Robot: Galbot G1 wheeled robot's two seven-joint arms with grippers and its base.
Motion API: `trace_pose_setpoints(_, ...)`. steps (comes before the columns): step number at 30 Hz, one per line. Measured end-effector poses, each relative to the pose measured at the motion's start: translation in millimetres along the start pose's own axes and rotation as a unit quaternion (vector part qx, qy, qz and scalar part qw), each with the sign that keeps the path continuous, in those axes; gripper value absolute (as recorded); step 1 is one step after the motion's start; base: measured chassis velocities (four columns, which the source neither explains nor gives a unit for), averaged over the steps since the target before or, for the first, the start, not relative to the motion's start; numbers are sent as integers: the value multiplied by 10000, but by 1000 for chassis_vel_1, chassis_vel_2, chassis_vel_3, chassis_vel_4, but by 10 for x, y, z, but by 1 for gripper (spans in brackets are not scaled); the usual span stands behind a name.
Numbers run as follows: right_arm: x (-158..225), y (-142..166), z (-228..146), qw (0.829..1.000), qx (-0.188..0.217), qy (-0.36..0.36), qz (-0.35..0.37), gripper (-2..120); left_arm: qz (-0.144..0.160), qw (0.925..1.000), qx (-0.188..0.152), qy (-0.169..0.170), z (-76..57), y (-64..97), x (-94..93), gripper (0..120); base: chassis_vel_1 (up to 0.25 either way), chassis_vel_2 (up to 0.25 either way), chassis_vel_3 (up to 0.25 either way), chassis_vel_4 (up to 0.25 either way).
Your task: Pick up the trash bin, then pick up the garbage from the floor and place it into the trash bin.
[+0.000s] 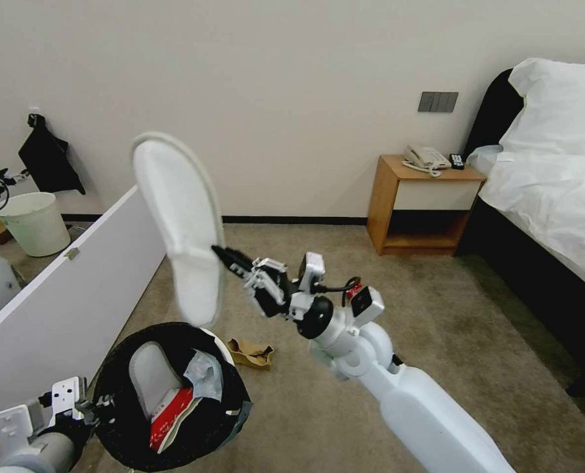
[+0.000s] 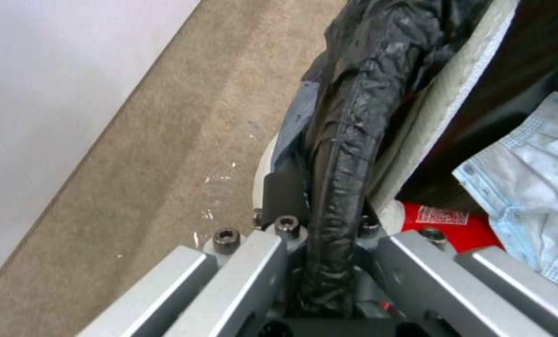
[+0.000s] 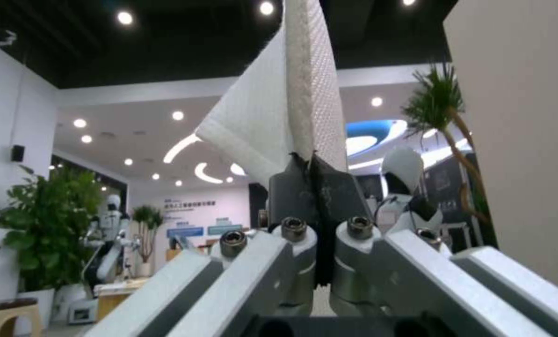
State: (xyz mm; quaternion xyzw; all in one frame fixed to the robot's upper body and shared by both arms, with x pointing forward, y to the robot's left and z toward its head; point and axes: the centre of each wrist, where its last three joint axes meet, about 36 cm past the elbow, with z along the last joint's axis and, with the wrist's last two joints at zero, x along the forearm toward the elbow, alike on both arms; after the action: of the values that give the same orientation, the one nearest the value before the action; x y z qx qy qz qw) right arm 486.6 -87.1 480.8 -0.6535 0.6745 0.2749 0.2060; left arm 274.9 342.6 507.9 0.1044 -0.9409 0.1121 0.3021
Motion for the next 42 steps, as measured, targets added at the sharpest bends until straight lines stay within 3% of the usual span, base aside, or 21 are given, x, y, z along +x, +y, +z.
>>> trace_pose_setpoints(29, 633, -250, 1146, 9942, -91, 1062, -144, 0, 146, 9999, 17, -33, -24, -56, 34, 0, 0, 0, 0, 0)
trace_pose_setpoints(42, 839, -257, 1432, 9888, -97, 1484, -87, 0, 160, 9999, 4, -47, -33, -65, 58, 0, 0, 0, 0, 0)
